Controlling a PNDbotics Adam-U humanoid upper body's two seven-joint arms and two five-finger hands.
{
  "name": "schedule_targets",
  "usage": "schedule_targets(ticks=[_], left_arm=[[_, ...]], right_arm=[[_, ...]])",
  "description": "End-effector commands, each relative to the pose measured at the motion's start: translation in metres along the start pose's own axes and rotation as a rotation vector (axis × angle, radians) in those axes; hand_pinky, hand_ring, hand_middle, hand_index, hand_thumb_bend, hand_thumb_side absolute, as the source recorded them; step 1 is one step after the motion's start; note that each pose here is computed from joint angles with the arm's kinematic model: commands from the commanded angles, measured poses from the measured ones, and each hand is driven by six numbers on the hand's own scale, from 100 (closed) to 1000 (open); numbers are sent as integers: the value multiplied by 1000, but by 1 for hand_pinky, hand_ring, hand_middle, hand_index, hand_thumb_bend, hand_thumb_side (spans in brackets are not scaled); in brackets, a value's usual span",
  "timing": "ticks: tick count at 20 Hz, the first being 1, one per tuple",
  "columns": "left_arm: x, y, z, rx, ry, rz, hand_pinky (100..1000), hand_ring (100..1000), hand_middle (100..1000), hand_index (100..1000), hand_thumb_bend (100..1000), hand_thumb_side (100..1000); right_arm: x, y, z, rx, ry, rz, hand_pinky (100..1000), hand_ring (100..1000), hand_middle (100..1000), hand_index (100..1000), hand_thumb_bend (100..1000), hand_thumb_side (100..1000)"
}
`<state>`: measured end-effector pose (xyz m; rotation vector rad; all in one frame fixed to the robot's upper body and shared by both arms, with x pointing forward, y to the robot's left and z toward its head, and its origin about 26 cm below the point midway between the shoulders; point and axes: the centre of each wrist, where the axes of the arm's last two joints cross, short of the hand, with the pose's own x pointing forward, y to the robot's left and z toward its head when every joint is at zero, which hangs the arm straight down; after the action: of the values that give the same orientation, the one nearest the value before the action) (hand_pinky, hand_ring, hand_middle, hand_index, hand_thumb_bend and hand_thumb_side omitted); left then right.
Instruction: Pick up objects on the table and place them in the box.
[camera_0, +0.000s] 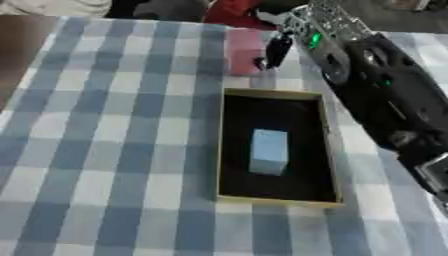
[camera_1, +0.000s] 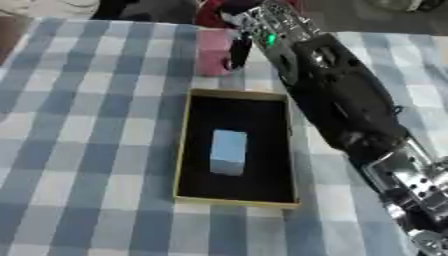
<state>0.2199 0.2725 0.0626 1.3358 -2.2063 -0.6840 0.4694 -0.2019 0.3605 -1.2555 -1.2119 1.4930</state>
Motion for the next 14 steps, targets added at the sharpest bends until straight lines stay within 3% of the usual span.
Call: schedule_targets(ticks=[1, 10, 14], left_arm=[[2, 2, -3, 6, -12, -3, 670, 644, 508, 664, 100, 484], [5, 0, -2, 0, -8, -17, 668, 642, 505, 661, 100, 478], [7, -1, -3, -2, -10, -16, 669, 643, 506, 661, 100, 477]], right_arm=[[-4, -11, 2, -33, 16, -8, 935, 918, 902, 1000, 327, 100], [-4, -11, -1, 44, -31, -55, 917, 900, 867, 991, 242, 100], [-3, -11, -1, 62, -23, -87, 896, 876, 772, 893, 158, 100]])
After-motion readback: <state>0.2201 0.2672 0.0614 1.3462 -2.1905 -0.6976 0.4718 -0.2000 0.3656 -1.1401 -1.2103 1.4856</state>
